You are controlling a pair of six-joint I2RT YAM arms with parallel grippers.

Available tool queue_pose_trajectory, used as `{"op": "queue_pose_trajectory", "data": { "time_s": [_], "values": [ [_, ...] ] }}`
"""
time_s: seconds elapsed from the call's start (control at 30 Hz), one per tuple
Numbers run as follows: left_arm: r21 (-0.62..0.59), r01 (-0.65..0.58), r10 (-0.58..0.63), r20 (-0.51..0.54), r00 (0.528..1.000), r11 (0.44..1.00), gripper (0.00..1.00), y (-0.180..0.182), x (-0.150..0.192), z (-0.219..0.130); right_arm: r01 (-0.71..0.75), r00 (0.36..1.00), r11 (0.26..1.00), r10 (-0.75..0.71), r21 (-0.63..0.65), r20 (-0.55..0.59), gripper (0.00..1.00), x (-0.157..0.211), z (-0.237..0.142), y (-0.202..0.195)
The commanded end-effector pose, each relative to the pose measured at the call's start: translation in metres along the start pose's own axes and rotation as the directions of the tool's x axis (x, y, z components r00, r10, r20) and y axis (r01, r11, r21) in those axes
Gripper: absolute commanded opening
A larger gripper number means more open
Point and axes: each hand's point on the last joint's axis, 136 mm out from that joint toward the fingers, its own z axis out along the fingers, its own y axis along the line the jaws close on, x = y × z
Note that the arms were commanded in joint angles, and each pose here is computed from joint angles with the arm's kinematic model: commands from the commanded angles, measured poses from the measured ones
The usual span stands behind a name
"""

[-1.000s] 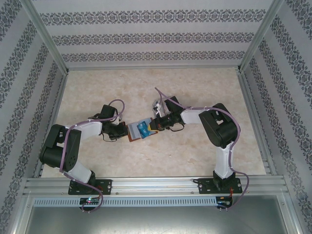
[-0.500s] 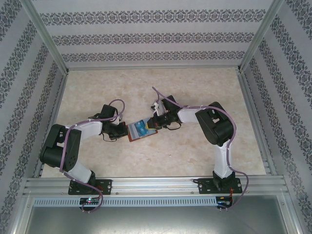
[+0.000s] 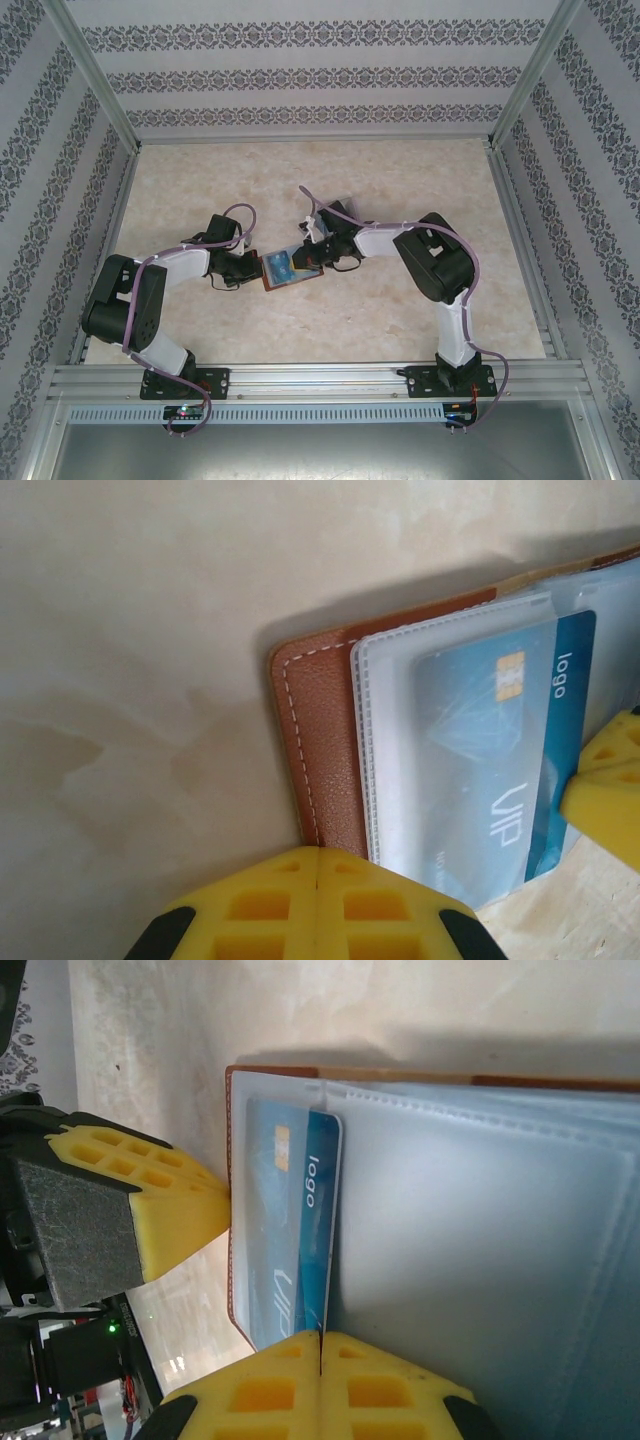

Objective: Put the credit cards into the card holder

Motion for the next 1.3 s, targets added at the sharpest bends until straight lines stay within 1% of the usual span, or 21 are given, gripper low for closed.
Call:
{"op": "queue_pose_trajectory", "data": {
  "time_s": [0.0,0.1,0.17,0.23,0.33,0.4,0.5,0.57,0.63,0.7,0.77,0.83,0.97,1.07,1.13,1.2,1.27],
  "values": [
    [-0.109,0.010,-0.012,-0.026,1.000,0.994,0.00,0.022,0.008,0.005,-0.013,1.000,1.000,0.013,0.019,-0.014,0.00,0.004,0.012,0.005],
    [-0.108,0.009,-0.012,-0.027,1.000,0.994,0.00,0.022,0.007,0.005,-0.006,0.999,1.000,0.006,0.019,-0.033,0.00,0.007,0.021,0.008],
    [-0.104,0.009,-0.012,-0.027,1.000,0.995,0.00,0.021,0.007,0.005,-0.006,0.999,1.000,0.006,0.020,-0.034,0.02,0.007,0.023,0.008],
    [-0.102,0.009,-0.011,-0.022,1.000,0.995,0.00,0.021,0.006,0.005,0.000,1.000,1.000,0.001,0.025,-0.031,0.04,0.007,0.021,0.009],
    [-0.097,0.010,-0.012,-0.011,1.000,0.995,0.00,0.018,0.004,0.004,0.020,1.000,0.998,-0.018,0.065,-0.025,0.06,0.008,0.012,0.008],
    [-0.092,0.012,-0.012,0.001,1.000,0.996,0.02,0.017,0.002,0.002,0.040,0.999,0.993,-0.040,0.112,-0.006,0.13,0.008,0.000,0.005],
    [-0.091,0.007,-0.006,0.016,1.000,0.996,0.05,0.014,-0.003,-0.001,0.056,0.998,0.983,-0.060,0.176,0.020,0.19,0.007,-0.016,0.002],
    [-0.093,0.000,0.003,0.025,1.000,0.996,0.06,0.012,-0.007,-0.003,0.069,0.997,0.977,-0.076,0.202,0.025,0.26,0.009,-0.023,0.002],
    [-0.098,-0.005,0.008,0.023,1.000,0.995,0.06,0.010,-0.012,-0.002,0.081,0.995,0.972,-0.090,0.222,0.031,0.31,0.011,-0.029,0.003],
    [-0.077,-0.011,0.013,0.022,1.000,0.997,0.05,0.005,-0.016,0.000,0.087,0.994,0.964,-0.102,0.250,0.046,0.33,0.011,-0.036,0.001],
    [-0.068,-0.015,0.016,0.026,1.000,0.998,0.05,0.002,-0.018,0.000,0.086,0.992,0.947,-0.111,0.310,0.062,0.34,0.011,-0.043,-0.007],
    [-0.072,-0.023,0.025,0.029,0.999,0.997,0.06,0.002,-0.020,0.000,0.094,0.990,0.935,-0.124,0.342,0.066,0.39,0.011,-0.047,-0.011],
    [-0.068,-0.041,0.042,0.020,0.999,0.997,0.06,0.001,-0.021,0.001,0.086,0.993,0.943,-0.109,0.321,0.055,0.38,0.009,-0.037,-0.009],
    [-0.062,-0.051,0.051,0.010,0.999,0.997,0.10,0.000,-0.021,0.003,0.049,0.992,0.930,-0.088,0.365,0.091,0.36,0.003,-0.036,-0.011],
    [-0.055,-0.051,0.051,0.010,0.999,0.997,0.13,-0.002,-0.022,0.003,0.009,0.989,0.922,-0.064,0.387,0.131,0.39,0.001,-0.040,-0.015],
    [-0.045,-0.048,0.049,0.014,0.999,0.998,0.16,-0.003,-0.022,0.003,-0.011,0.989,0.915,-0.048,0.403,0.137,0.40,0.002,-0.041,-0.018],
    [-0.043,-0.048,0.049,0.014,0.999,0.998,0.17,-0.003,-0.022,0.003,-0.025,0.990,0.909,-0.036,0.416,0.138,0.43,0.004,-0.041,-0.023]
  ]
}}
